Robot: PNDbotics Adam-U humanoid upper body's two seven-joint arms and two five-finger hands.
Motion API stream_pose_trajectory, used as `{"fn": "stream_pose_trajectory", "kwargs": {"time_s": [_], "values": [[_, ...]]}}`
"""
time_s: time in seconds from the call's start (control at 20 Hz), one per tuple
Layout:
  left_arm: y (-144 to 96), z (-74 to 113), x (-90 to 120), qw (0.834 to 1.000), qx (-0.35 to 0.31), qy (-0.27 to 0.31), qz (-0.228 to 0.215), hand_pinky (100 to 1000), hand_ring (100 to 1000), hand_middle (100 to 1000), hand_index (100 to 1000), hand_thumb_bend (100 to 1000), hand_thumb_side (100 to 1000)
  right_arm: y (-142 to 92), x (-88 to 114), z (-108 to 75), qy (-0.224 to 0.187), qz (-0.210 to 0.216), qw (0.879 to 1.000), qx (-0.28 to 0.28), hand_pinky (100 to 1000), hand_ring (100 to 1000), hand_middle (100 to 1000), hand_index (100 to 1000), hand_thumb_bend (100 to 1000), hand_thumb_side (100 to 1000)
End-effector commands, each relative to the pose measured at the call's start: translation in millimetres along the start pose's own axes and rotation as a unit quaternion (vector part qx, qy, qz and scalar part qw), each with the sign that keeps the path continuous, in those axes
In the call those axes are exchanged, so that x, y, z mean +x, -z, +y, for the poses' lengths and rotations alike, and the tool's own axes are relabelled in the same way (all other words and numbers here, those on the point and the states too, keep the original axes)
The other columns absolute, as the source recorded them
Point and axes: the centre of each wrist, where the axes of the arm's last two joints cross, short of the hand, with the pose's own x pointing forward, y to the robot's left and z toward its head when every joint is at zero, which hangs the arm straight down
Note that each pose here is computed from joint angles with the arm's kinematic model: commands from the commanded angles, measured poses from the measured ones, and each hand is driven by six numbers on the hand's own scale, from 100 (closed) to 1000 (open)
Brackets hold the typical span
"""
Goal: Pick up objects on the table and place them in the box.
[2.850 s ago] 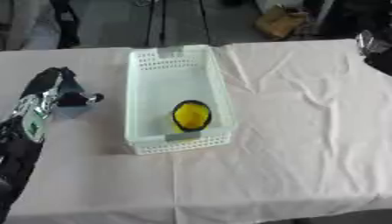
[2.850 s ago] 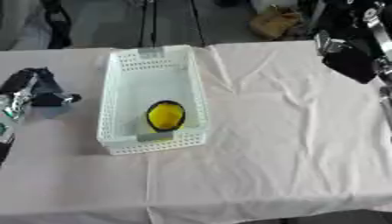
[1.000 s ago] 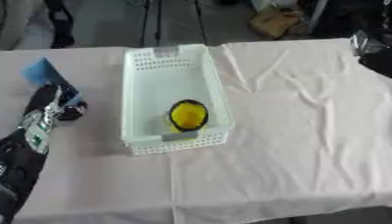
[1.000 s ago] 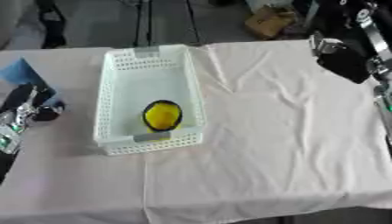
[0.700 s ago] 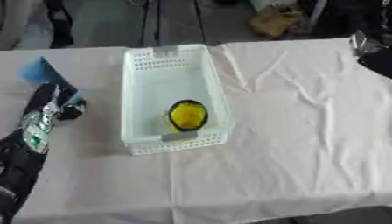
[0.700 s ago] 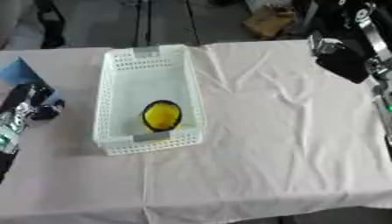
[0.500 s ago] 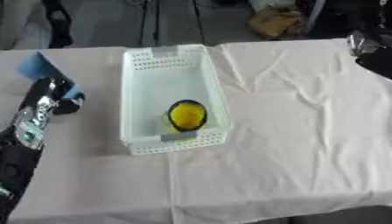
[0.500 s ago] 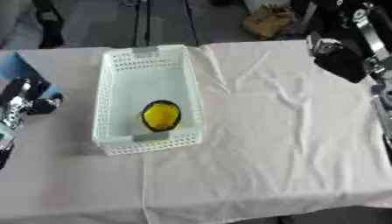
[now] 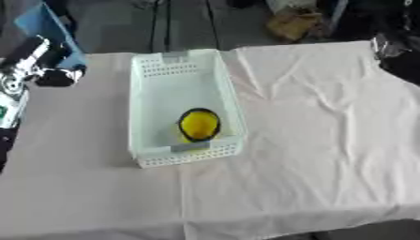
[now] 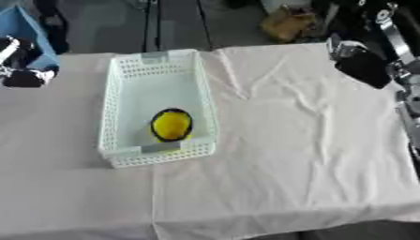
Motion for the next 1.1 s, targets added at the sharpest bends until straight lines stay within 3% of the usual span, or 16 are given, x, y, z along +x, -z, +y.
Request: {"fn": "stream_pose_trajectory", "kwargs": {"time_s": [0.05, 0.3, 0.5, 0.55, 0.6, 0.65, 0.7, 0.75, 0.8, 0.85, 0.9, 0.95, 1.0, 1.1], "values": [[9, 17.7, 29, 0.995, -0.039, 0.026, -0.087, 146, 304, 336, 234, 100, 100, 5, 4, -10.1, -0.013, -0.013, 1.0, -0.003, 609, 677, 818, 874, 100, 451], [26, -3.0, 58, 0.97, -0.136, 0.064, -0.192, 148, 312, 345, 236, 100, 100, 9, 8, -10.1, -0.011, -0.021, 1.0, -0.003, 609, 678, 818, 874, 100, 451], [32, -21.4, 70, 0.938, -0.22, 0.109, -0.246, 179, 350, 385, 337, 118, 124, 10, 9, -9.6, -0.009, -0.023, 1.0, -0.003, 608, 677, 818, 875, 100, 454], [32, -23.7, 70, 0.93, -0.237, 0.121, -0.252, 318, 427, 462, 447, 254, 257, 10, 9, -9.6, -0.009, -0.023, 1.0, -0.003, 608, 677, 818, 875, 100, 456], [32, -26.0, 70, 0.922, -0.257, 0.138, -0.254, 318, 427, 462, 447, 254, 257, 10, 9, -9.6, -0.009, -0.023, 1.0, -0.003, 608, 677, 818, 875, 100, 456], [31, -27.2, 69, 0.916, -0.271, 0.153, -0.254, 427, 487, 515, 527, 330, 366, 10, 9, -9.5, -0.009, -0.023, 1.0, -0.002, 607, 677, 818, 875, 100, 457], [30, -28.1, 67, 0.908, -0.287, 0.173, -0.251, 427, 487, 515, 527, 330, 366, 10, 9, -9.4, -0.009, -0.023, 1.0, -0.002, 607, 677, 818, 875, 100, 457], [29, -27.7, 66, 0.901, -0.299, 0.192, -0.248, 558, 620, 630, 647, 564, 562, 10, 9, -9.4, -0.009, -0.022, 1.0, -0.002, 607, 677, 818, 875, 100, 458], [28, -24.6, 65, 0.893, -0.31, 0.219, -0.242, 558, 620, 630, 647, 564, 562, 9, 9, -9.4, -0.009, -0.022, 1.0, -0.002, 607, 677, 818, 875, 100, 458], [26, -20.3, 65, 0.887, -0.312, 0.243, -0.237, 738, 785, 775, 753, 791, 725, 9, 8, -9.5, -0.009, -0.022, 1.0, -0.002, 607, 677, 817, 875, 100, 459], [24, -12.6, 68, 0.882, -0.305, 0.275, -0.23, 738, 785, 775, 753, 791, 725, 9, 8, -9.6, -0.009, -0.02, 1.0, -0.002, 607, 677, 817, 875, 100, 459], [22, -8.8, 69, 0.879, -0.298, 0.298, -0.224, 826, 855, 834, 805, 868, 826, 8, 7, -9.6, -0.009, -0.02, 1.0, -0.002, 607, 677, 818, 875, 100, 459], [21, -5.8, 69, 0.876, -0.291, 0.316, -0.219, 855, 878, 855, 816, 892, 853, 8, 7, -9.4, -0.009, -0.02, 1.0, -0.001, 607, 677, 818, 875, 100, 459], [20, -5.5, 68, 0.873, -0.282, 0.334, -0.215, 855, 878, 855, 816, 892, 853, 8, 7, -9.2, -0.009, -0.02, 1.0, -0.001, 607, 677, 818, 875, 100, 459]]}}
